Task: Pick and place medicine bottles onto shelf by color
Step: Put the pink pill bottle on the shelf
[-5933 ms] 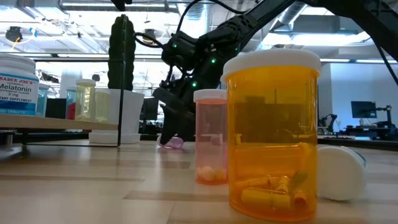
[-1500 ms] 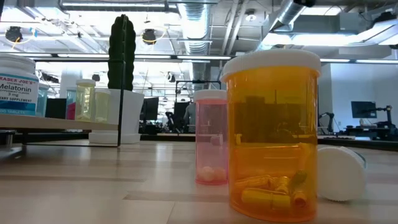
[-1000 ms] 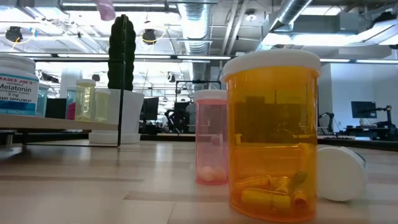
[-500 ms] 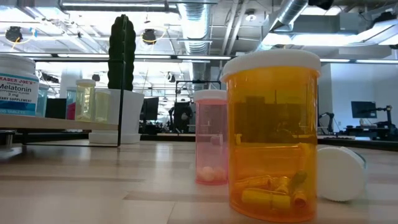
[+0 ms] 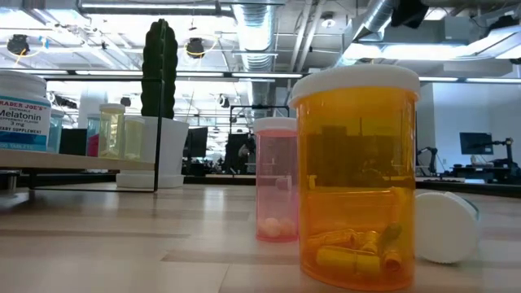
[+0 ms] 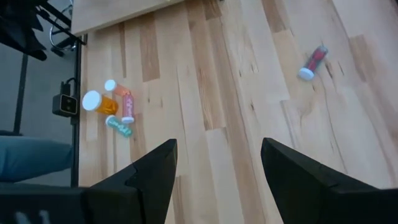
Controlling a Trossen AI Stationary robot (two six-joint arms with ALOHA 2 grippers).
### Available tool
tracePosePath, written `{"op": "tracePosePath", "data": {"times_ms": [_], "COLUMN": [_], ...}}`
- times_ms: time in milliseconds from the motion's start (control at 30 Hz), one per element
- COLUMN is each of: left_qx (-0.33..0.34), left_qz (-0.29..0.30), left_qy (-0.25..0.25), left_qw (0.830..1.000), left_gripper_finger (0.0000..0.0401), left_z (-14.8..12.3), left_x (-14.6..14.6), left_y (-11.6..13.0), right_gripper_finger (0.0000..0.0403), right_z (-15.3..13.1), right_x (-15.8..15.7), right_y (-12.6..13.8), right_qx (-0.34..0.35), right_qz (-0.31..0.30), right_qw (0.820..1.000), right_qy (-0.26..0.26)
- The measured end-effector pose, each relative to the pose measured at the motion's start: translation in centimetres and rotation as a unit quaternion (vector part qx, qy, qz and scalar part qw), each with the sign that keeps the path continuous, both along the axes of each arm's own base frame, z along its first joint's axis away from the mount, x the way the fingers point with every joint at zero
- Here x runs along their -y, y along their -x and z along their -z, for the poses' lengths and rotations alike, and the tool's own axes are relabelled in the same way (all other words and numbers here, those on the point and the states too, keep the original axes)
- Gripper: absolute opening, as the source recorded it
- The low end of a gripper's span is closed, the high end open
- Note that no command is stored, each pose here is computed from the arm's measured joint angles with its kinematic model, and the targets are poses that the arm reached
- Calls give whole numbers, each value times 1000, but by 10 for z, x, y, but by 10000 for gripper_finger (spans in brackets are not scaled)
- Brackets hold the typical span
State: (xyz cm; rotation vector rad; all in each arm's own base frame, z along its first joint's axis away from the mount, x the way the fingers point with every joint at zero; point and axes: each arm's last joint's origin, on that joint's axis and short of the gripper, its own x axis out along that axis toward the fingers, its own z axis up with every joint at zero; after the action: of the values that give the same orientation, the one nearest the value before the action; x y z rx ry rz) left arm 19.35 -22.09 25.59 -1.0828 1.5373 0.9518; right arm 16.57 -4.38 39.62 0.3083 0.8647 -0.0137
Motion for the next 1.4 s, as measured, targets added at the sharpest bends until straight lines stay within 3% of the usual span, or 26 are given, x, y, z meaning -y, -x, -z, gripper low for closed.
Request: {"op": "tracePosePath", "data": {"times_ms": [433,1100,1400], "left_qx": [-5,-7,-8], "left_qz": [-14,12,2], "left_qy": [-57,-32,-52], "left_qw": [998,999,999], "left_gripper_finger": [87,88,151], "left_z": [25,38,41], "left_x": [-10,-17,-19], "left_y": [6,0,0], "right_gripper_finger": [255,255,255], "right_z": [15,15,15], "right_x": [8,9,9], "right_y": [-26,-29,-29], "right_qx": [-42,-33,-33], "right_qz": [13,8,7], "right_qw": [999,999,999], "right_qy": [-24,-17,-16]}}
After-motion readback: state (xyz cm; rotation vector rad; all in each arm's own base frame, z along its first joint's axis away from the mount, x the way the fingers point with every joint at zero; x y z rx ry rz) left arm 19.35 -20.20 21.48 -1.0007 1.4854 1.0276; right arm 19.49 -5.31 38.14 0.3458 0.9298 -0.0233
